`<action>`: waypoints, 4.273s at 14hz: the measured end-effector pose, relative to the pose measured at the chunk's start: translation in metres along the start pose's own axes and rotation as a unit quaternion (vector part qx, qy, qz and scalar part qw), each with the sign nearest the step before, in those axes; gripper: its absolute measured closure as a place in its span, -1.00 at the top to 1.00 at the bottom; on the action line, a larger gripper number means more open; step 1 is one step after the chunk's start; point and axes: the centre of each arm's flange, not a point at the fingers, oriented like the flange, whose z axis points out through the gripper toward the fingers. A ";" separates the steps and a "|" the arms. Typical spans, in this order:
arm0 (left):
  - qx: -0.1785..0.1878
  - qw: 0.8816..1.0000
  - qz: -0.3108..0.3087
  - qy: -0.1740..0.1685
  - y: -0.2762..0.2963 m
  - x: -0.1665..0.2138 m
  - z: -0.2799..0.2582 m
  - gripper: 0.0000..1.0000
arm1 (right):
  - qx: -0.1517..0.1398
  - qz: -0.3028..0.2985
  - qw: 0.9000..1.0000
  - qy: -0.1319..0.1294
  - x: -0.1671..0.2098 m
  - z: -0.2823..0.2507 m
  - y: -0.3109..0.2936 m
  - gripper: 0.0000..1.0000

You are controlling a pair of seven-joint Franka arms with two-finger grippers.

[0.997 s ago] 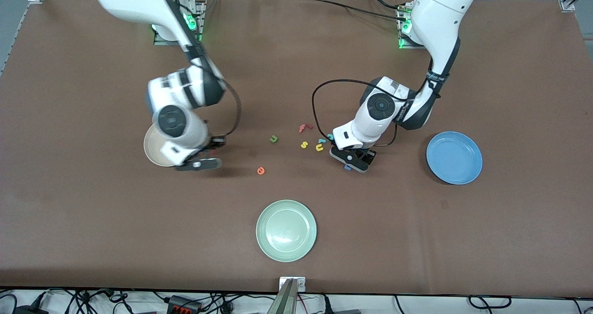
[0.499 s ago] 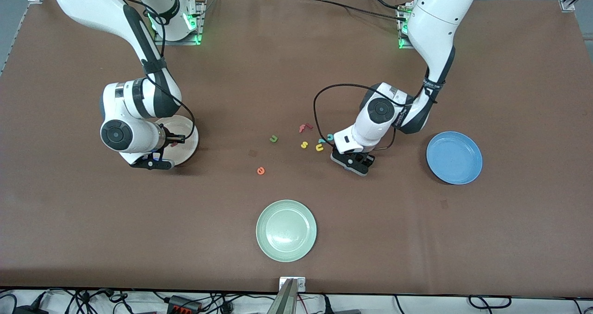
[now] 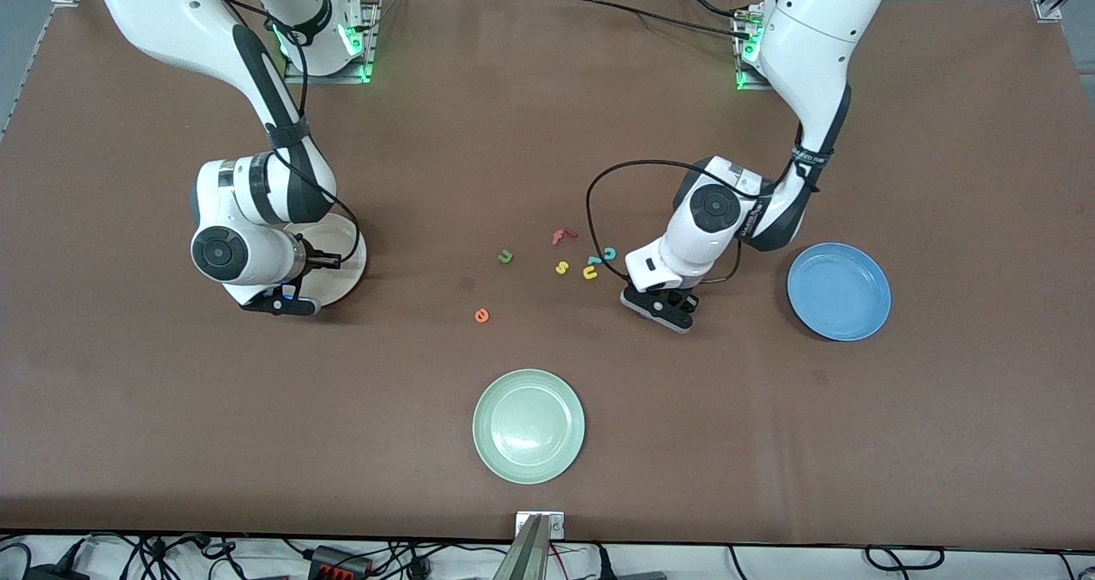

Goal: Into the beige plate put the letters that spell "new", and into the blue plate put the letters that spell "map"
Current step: 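Release the pink w on the beige plate while the left gripper carries m, then grasp the green letter with the right gripper while the left gripper grasps yellow, then place the green letter on the beige plate while the left gripper places yellow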

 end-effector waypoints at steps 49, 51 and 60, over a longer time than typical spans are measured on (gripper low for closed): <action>0.002 0.967 -0.242 -0.077 -0.005 -0.035 0.019 -0.23 | 0.044 0.283 0.957 0.054 -0.071 0.037 -0.339 0.09; 0.002 0.967 -0.243 -0.077 -0.007 -0.034 0.018 -0.44 | 0.045 0.283 0.956 0.055 -0.071 0.036 -0.340 -0.15; 0.044 0.964 -0.204 -0.165 -0.077 -0.027 -0.074 -0.44 | 0.049 0.268 0.960 0.060 -0.070 0.026 -0.338 -0.47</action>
